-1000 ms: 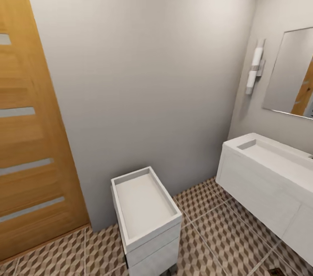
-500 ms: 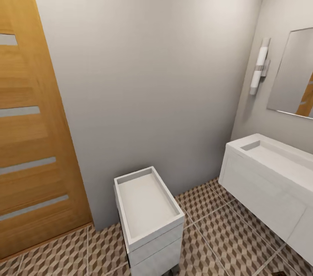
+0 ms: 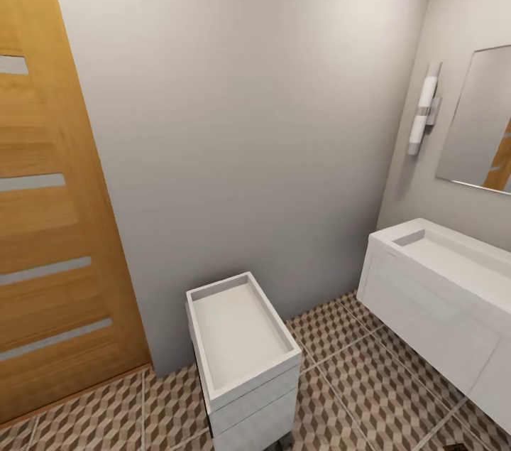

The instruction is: Take the four mousetraps from the cabinet in the bathroom and place them on the bathroom floor. Make sure all four end up on the same floor surface, and ensure that at least two of them are either under or directly next to the same bathroom sink.

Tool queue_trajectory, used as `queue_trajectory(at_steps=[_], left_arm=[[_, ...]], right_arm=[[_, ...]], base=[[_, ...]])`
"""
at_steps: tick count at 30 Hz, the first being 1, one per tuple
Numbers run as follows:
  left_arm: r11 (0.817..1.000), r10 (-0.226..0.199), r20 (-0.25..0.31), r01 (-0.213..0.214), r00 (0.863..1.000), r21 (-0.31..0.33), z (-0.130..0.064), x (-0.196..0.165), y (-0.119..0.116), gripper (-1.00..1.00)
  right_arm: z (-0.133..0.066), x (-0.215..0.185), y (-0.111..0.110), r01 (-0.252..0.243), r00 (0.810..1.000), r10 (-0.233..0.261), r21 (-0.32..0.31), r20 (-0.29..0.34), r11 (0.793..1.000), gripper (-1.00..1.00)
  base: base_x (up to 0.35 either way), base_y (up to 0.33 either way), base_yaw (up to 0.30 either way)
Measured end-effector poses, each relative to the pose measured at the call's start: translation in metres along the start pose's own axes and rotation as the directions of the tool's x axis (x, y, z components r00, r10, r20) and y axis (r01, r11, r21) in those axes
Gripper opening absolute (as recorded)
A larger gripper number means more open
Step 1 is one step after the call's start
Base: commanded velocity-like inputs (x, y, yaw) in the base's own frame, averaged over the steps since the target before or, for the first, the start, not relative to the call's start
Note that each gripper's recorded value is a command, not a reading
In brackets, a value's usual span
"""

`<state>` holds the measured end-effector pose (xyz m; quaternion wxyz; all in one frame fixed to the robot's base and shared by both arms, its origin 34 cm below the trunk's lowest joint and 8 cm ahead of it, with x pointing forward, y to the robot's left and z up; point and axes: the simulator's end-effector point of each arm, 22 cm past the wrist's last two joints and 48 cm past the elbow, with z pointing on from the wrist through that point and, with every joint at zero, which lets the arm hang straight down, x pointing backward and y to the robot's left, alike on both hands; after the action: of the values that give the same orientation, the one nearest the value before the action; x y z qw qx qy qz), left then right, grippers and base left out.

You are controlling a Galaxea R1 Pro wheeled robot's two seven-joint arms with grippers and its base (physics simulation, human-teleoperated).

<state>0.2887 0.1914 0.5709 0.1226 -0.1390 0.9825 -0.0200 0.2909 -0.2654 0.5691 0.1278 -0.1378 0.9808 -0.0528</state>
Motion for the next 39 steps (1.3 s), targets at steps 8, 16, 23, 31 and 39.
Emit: queue_trajectory(at_steps=[8,16,23,31,39], left_arm=[[1.0,0.0,0.0,0.0,1.0,0.0,0.0,0.0,0.0,1.0],[1.0,0.0,0.0,0.0,1.0,0.0,0.0,0.0,-0.0001,1.0],[1.0,0.0,0.0,0.0,1.0,0.0,0.0,0.0,-0.0001,1.0],[1.0,0.0,0.0,0.0,1.0,0.0,0.0,0.0,0.0,1.0],[1.0,0.0,0.0,0.0,1.0,0.0,0.0,0.0,0.0,1.0]], right_arm=[[0.0,0.0013,0.0002,0.001,1.0,-0.001,0.001,-0.006,1.0,1.0],[-0.0001,0.0025,0.0007,0.001,1.0,-0.001,0.0,-0.012,1.0,1.0],[0.0,0.0028,0.0002,0.001,1.0,-0.001,0.0,-0.013,1.0,1.0],[0.0,0.003,0.0002,0.002,1.0,-0.002,0.0,-0.014,1.0,1.0],[0.0,0.0027,0.0006,0.003,1.0,-0.003,-0.003,-0.012,1.0,1.0]], base=[[0.0,0.0,0.0],[0.0,0.0,0.0],[0.0,0.0,0.0],[0.0,0.0,0.0],[0.0,0.0,0.038]])
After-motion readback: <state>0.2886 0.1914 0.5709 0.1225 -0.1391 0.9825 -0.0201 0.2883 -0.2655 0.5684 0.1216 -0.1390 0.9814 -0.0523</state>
